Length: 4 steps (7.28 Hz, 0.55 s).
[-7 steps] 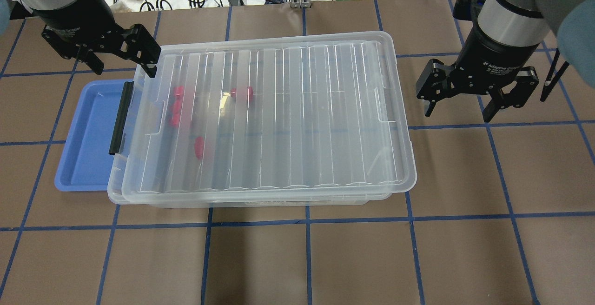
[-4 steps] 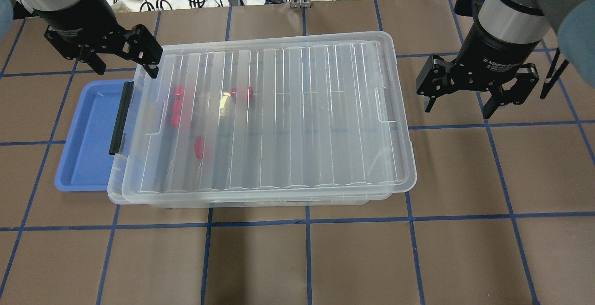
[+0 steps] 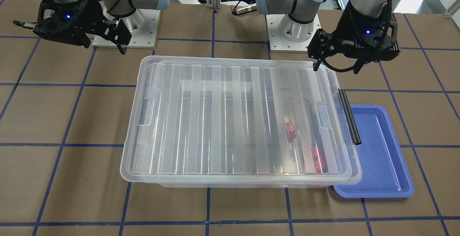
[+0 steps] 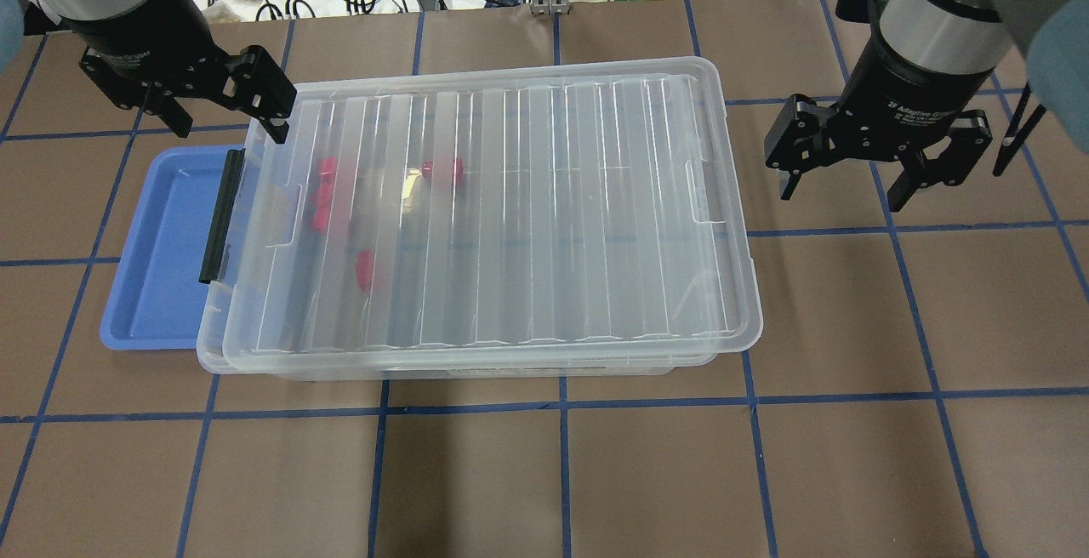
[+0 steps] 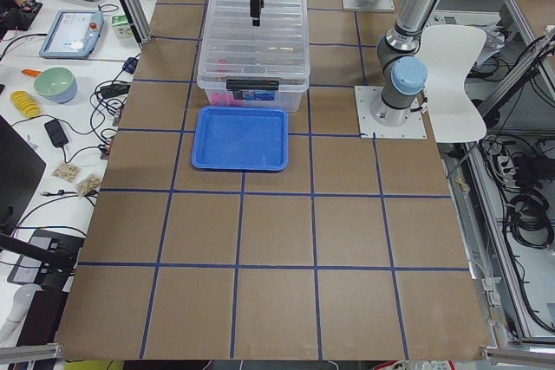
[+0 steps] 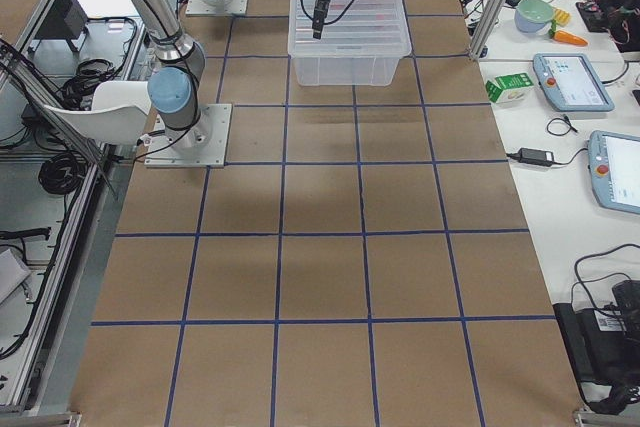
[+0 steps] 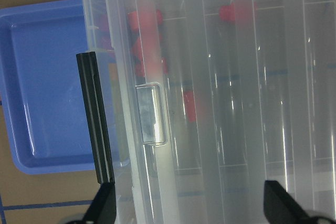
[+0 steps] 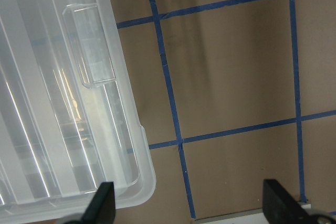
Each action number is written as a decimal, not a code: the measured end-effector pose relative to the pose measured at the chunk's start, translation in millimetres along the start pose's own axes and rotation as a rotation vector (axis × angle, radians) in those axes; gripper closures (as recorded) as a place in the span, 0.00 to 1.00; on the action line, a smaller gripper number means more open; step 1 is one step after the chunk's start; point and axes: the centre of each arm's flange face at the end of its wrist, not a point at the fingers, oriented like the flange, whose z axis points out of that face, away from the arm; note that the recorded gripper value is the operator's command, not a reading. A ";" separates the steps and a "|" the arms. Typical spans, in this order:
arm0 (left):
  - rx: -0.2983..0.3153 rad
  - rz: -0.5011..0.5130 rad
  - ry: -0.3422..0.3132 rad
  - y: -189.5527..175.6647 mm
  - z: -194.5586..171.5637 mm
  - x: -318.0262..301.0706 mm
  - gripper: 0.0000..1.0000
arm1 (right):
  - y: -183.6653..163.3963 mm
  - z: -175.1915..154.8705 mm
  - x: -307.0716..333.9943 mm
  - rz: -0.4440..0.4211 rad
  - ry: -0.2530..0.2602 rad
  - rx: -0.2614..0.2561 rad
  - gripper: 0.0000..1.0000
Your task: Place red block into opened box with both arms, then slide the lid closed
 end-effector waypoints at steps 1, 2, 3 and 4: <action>0.000 0.000 0.000 0.0 0.0 -0.1 0.00 | -0.2 0.3 0.4 0.000 0.002 0.000 0.00; 0.001 0.000 0.000 0.0 -0.2 -0.1 0.00 | 0.1 0.3 0.8 0.001 0.003 0.000 0.00; 0.002 0.000 0.000 0.0 -0.3 0.0 0.00 | 0.4 0.2 0.9 0.001 0.003 0.000 0.00; 0.002 0.000 0.001 0.0 -0.5 0.0 0.00 | 0.6 0.9 1.0 0.001 0.003 -0.001 0.00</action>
